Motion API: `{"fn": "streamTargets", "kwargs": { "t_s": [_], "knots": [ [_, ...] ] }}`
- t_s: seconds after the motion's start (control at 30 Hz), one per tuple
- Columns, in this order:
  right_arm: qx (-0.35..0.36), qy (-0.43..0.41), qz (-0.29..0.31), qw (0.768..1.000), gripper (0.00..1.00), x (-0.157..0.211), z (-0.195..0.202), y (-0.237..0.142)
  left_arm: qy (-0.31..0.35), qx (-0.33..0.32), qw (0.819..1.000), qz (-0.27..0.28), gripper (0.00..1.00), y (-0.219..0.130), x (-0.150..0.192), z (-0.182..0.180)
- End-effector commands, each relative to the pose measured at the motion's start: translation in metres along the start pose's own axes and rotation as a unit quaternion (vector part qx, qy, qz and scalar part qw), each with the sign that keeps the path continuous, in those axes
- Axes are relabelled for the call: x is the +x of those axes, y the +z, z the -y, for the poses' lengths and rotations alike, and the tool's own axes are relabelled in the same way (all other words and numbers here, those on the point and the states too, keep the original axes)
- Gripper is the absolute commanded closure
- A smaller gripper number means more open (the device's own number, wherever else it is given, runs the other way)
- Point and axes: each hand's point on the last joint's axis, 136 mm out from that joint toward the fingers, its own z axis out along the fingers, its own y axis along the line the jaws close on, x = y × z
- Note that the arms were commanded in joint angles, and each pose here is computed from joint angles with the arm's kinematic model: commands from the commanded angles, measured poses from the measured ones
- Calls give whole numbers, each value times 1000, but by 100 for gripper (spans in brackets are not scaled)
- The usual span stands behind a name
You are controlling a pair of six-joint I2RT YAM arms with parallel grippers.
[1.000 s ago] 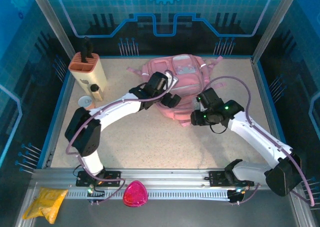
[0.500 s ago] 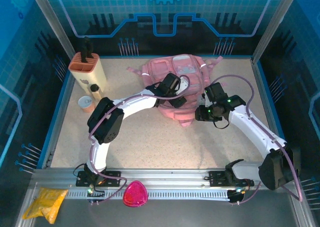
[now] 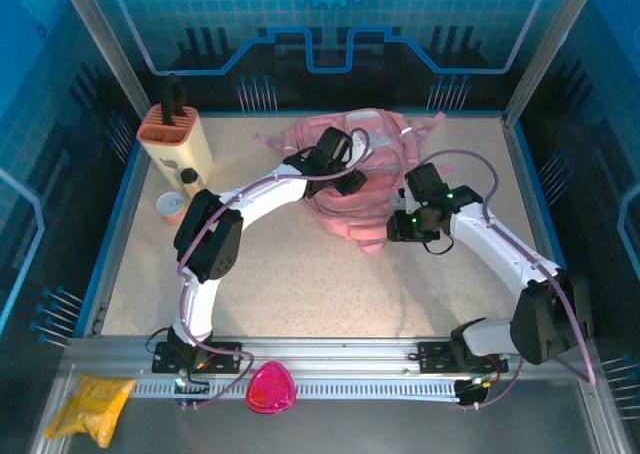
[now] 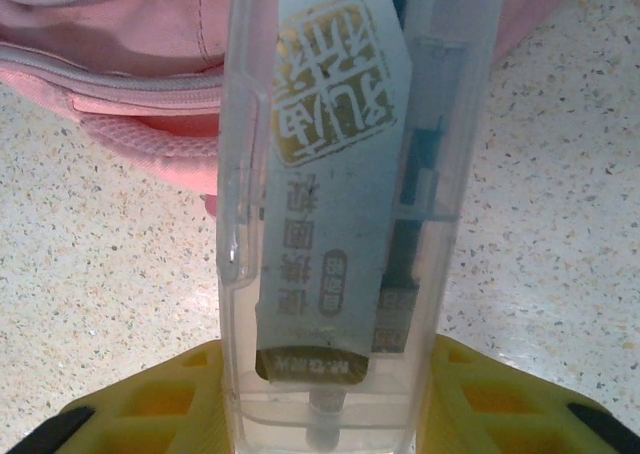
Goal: Pack the student bag
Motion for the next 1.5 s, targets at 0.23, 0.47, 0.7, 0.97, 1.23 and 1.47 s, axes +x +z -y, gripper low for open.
{"fn": "streamTargets", "kwargs": {
  "t_s": [0.23,0.47,0.7,0.97,1.23,1.47],
  "knots": [
    [-28,10,45,999,61,-49,-13,-4,-3,-20,1000,13,86,3,-9,-10],
    [-48,47,60,996,61,-82,-15,6,-59,-18,998,6,100,-5,-19,8],
    [-22,65,62,996,60,-104,3,18,-148,-5,989,16,100,-25,-28,39],
    [-17,74,56,996,58,-118,10,22,-313,25,949,21,100,-47,-36,70],
    [-62,87,51,993,47,-124,-10,38,-400,52,915,34,100,-50,-36,79],
    [-111,82,75,988,30,-116,-22,17,-418,45,907,20,100,-46,-24,72]
  ]
}}
